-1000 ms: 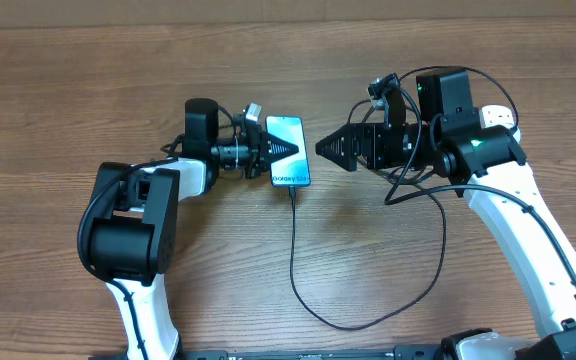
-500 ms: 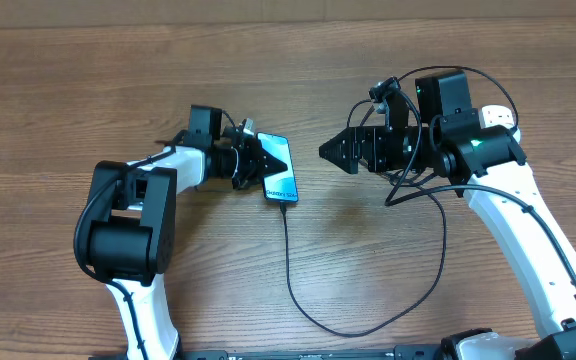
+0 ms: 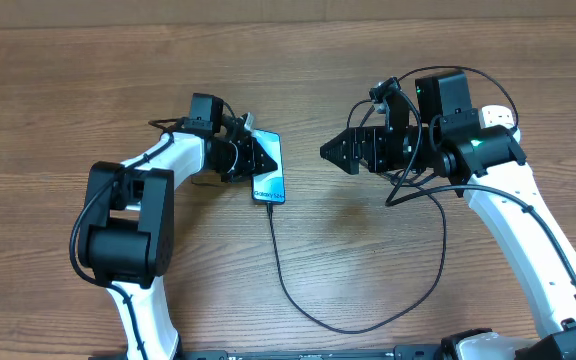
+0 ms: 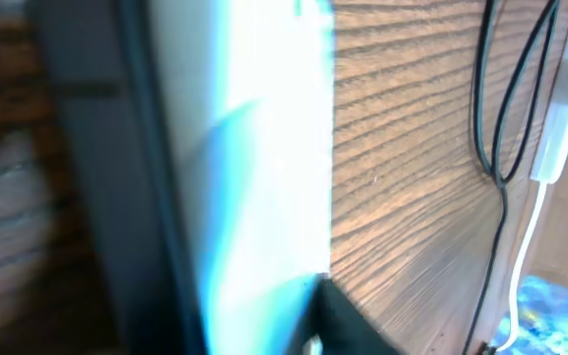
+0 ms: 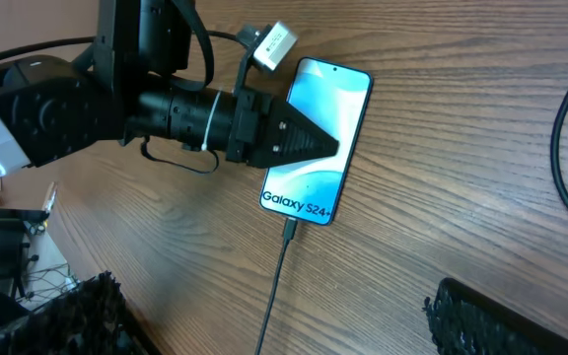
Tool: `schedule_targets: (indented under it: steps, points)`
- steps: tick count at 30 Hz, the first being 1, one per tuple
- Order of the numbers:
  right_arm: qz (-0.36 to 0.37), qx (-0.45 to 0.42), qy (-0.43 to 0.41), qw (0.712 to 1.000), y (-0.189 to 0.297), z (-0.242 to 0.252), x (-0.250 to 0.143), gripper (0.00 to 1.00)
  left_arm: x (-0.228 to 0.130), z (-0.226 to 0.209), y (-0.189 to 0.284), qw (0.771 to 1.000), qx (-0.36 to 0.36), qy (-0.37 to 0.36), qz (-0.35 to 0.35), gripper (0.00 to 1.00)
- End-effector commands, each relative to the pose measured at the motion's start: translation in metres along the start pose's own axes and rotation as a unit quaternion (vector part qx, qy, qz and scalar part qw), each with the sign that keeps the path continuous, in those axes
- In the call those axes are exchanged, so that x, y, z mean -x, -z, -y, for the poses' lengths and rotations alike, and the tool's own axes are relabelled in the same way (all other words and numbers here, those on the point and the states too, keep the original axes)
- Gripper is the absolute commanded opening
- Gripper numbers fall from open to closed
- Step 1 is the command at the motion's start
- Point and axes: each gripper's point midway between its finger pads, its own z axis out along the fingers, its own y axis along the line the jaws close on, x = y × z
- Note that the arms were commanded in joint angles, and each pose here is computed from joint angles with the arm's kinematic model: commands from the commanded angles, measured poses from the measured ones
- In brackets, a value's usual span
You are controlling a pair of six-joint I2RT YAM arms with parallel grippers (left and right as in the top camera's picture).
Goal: Plug charger to phone and switch on socket
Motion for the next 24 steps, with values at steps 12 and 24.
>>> schedule_targets:
  steps: [12, 24]
  points:
    - [0.009, -0.003, 0.012, 1.000, 0.008, -0.005, 0.002, 1.00, -0.006, -0.058, 0.002, 0.988, 0.154, -0.010, 0.005, 0.36]
    - [0.004, -0.007, 0.007, 1.000, 0.008, -0.003, -0.001, 1.00, -0.023, -0.082, 0.013, 0.975, 0.220, 0.018, -0.021, 0.49]
